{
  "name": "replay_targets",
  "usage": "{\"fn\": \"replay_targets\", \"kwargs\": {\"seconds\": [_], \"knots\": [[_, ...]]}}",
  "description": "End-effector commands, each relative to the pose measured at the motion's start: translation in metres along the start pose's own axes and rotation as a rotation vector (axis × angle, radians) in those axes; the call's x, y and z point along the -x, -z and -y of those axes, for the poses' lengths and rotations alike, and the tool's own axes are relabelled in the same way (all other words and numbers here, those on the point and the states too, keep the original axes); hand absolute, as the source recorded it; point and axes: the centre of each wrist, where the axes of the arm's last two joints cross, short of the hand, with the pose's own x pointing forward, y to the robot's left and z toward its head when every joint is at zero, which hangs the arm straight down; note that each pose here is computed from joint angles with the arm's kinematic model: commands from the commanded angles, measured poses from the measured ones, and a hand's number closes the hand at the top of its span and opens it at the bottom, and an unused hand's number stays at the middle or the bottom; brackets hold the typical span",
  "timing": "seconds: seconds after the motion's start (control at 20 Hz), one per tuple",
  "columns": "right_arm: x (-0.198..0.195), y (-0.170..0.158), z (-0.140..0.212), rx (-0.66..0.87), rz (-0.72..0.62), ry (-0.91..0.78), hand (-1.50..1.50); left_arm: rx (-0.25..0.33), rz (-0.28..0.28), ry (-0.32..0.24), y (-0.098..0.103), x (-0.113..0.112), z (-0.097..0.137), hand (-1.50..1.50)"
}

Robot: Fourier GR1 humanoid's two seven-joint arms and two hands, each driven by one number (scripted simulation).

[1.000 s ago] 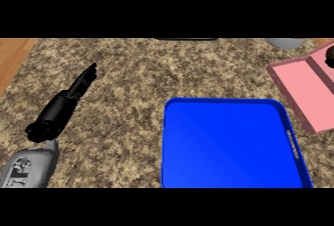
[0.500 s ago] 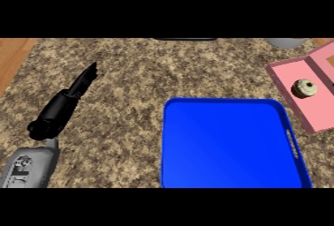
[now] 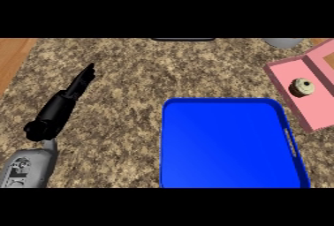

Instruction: Pick the cupcake from the tray and place it in the cardboard box

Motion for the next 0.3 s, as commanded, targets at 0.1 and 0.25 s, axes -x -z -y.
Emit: {"fn": "replay_targets", "kwargs": {"seconds": [0.1, 0.25], "knots": [[0.035, -0.009, 0.060, 0.192, -0.022, 0.281, -1.50, -0.007, -0.003, 0.001, -0.011, 0.009, 0.002, 0.00], [0.065, -0.018, 0.051, 0.251, -0.029, 0.269, -1.50, -0.003, 0.012, 0.009, -0.005, -0.013, -0.004, 0.00]]}}
